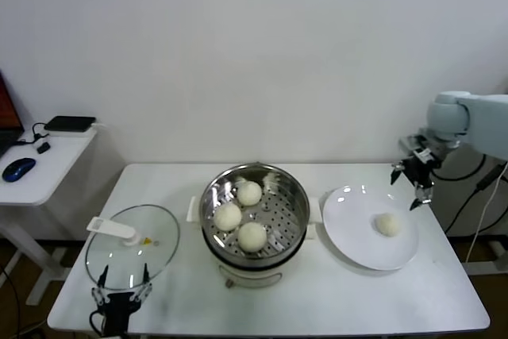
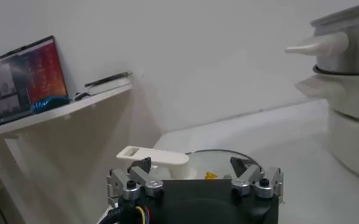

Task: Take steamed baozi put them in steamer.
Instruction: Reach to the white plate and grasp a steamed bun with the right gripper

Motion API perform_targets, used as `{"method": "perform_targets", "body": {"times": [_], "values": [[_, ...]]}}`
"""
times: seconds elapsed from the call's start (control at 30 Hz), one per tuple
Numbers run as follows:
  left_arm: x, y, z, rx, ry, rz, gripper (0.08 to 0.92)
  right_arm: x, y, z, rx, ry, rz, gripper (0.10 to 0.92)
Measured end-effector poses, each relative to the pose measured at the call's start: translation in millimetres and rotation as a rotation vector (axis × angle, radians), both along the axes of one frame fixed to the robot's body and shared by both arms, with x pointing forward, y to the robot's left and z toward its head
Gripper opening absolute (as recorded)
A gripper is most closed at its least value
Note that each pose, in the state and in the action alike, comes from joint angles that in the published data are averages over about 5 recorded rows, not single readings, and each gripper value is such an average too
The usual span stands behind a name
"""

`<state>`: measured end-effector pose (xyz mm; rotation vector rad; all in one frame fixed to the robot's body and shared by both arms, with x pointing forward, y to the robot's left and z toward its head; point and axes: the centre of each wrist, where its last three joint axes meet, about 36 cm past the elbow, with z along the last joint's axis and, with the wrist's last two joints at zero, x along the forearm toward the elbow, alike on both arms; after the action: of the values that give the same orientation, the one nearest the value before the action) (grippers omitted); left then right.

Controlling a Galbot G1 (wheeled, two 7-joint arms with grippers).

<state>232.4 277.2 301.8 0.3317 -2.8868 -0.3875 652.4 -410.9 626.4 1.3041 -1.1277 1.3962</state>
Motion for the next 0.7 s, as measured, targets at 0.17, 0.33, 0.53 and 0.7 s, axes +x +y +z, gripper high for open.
{"method": "perform_targets", "body": {"times": [0.17, 0.33, 0.53, 0.7], "values": [[-1, 2, -3, 0.001, 0.009, 0.005, 0.823, 4, -7, -35, -0.027, 0.009, -0.025, 0.823], [-2, 3, -6, 0.001, 0.016, 0.008, 0.823, 5, -11, -66, -0.047, 0.017, -0.041, 0.823], [-4, 3, -8, 0.002, 0.022, 0.008, 0.823, 6, -13, -98, -0.058, 0.017, -0.052, 0.823], [-6, 5, -9, 0.005, 0.025, 0.010, 0.823, 7, -14, -117, -0.063, 0.007, -0.054, 0.823]]}}
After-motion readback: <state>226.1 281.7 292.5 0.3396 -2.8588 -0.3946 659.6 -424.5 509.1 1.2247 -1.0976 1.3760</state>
